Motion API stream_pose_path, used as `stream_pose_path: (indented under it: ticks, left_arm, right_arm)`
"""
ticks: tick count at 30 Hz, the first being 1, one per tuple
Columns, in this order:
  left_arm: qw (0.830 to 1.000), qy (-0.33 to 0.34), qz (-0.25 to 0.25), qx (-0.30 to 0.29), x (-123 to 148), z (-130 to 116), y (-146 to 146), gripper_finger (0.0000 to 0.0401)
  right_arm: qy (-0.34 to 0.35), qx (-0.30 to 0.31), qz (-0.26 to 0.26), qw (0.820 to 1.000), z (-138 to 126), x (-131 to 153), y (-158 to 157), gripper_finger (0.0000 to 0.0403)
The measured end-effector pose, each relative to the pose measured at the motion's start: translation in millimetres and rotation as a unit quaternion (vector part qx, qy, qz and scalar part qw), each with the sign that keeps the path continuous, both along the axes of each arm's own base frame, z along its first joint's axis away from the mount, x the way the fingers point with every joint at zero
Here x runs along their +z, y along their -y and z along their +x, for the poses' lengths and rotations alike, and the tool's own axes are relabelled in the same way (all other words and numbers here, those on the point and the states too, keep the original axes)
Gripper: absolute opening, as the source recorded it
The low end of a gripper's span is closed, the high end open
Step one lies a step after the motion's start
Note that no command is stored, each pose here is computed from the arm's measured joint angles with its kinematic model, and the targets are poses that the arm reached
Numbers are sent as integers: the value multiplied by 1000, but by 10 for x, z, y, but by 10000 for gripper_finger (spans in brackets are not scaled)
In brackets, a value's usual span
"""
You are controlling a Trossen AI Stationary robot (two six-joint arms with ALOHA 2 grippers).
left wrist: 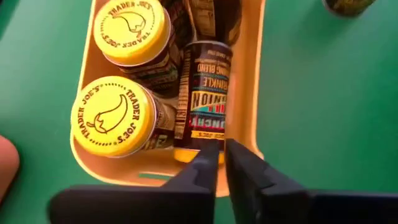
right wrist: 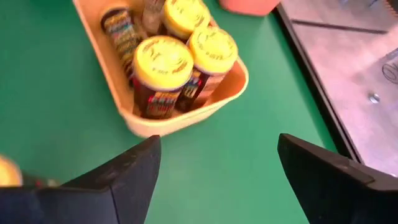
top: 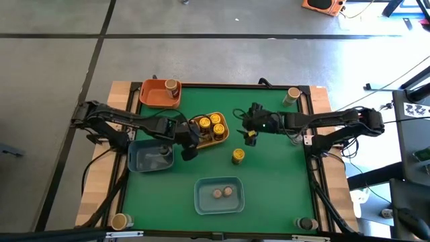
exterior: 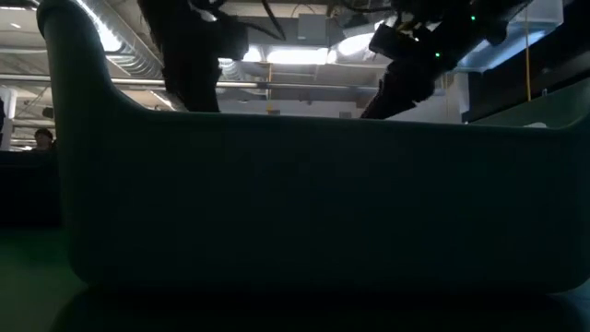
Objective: Sort spices by type
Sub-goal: Adjust the yellow seasoning bottle into the yellow bin
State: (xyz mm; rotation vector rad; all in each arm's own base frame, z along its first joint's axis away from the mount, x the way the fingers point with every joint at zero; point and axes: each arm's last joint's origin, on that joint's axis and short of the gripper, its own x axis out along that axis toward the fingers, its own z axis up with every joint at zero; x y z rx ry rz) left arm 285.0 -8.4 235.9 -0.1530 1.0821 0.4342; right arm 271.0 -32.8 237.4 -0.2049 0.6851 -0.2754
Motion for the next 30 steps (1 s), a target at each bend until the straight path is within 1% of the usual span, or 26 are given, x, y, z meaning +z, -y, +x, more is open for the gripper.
stream_pose_path:
  ticks: [1, 3, 8, 12, 17, 22, 24, 28, 30]
  left_arm:
    - [1000, -6, 3, -4, -30, 3, -6, 13]
    - [1000, -18, 9, -5, -82, -8, -35, 4]
    - [999, -31, 4, 18, -155, -33, -139, 11]
    - [999, -43, 1, 15, -227, -44, -198, 3]
    - [999, -36, 8, 0, -247, -1, -204, 6]
    - [1000, -18, 9, -19, -204, 10, -88, 9]
    - [999, -8, 11, -30, -172, 2, -2, 7]
    - [998, 26, 23, -60, -68, -26, 202, 2]
    - [997, 32, 35, -66, -21, -69, 279, 4]
  right_arm:
    - [9, 1, 3, 1000, 19, -3, 26, 321]
    - [15, -2, 10, 1000, 30, -12, 85, 321]
    - [6, -7, 14, 1000, 78, -95, 143, 321]
    - [-12, -3, 19, 1000, 122, -190, 141, 321]
    - [-31, -3, 22, 999, 152, -279, 144, 321]
    - [-38, 0, 21, 999, 155, -293, 138, 321]
    - [-55, 7, 20, 998, 137, -255, 95, 321]
    - [-56, 19, 5, 998, 106, -17, -14, 321]
    - [-55, 28, 5, 998, 78, 38, -65, 321]
